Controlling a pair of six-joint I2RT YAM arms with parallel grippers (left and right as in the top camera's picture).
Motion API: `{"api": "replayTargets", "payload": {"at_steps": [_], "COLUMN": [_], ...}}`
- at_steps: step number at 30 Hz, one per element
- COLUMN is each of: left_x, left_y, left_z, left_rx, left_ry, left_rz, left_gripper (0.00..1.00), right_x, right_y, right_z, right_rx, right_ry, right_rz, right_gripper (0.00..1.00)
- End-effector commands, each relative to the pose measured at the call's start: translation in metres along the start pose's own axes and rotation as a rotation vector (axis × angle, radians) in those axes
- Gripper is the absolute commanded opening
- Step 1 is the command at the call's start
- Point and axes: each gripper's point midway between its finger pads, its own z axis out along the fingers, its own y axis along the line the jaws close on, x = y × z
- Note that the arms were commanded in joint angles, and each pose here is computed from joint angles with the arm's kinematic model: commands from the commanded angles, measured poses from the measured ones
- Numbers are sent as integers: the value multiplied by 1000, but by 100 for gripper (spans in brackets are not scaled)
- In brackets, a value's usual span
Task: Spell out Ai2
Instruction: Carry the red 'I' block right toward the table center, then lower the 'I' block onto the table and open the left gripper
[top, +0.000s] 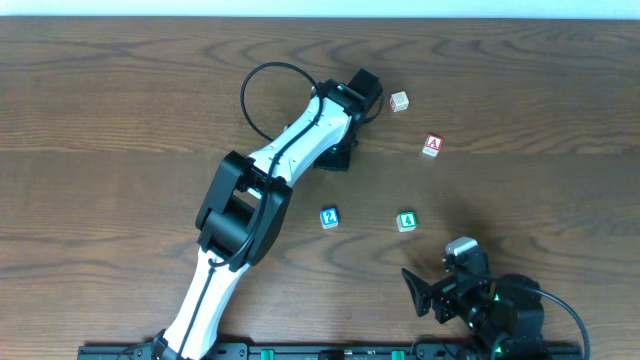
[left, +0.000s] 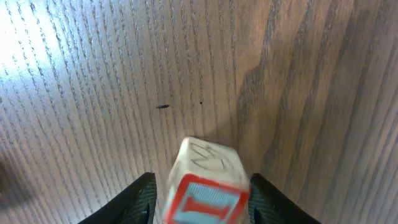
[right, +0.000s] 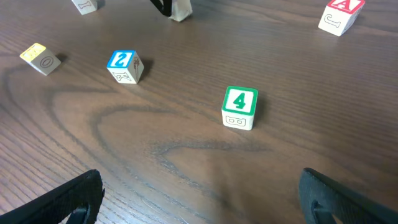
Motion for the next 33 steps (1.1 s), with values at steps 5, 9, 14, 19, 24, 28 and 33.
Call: {"api": "replayTargets", "payload": {"at_steps": [5,9,14,19,24,28,33], "left_x": [0,1,3,3,3,3,3], "left_y": [1,1,3,2,2,2,2], "left_z": [6,6,6,6,6,6,6], "left_rx": [-12,-15,-24,-23,-23,-23,-23], "left_ry": [-7,-4,8,8,8,7,7], "left_rz": [-59,-58,-58,-58,-59,-59,-59], "left_gripper": [49,48,34,26,25,29,33], "right_x": [1,1,1,1,1,1,1], "right_y": [0,0,0,0,0,0,0], "right_z": [0,0,0,0,0,0,0], "right_rx": [-3,-3,-3,-3,-3,-3,-3], "right_ry": [-1,-1,-1,-1,-1,-1,-1], "right_rz": [18,18,18,18,18,18,18], "right_gripper": [99,99,99,99,99,99,99]}}
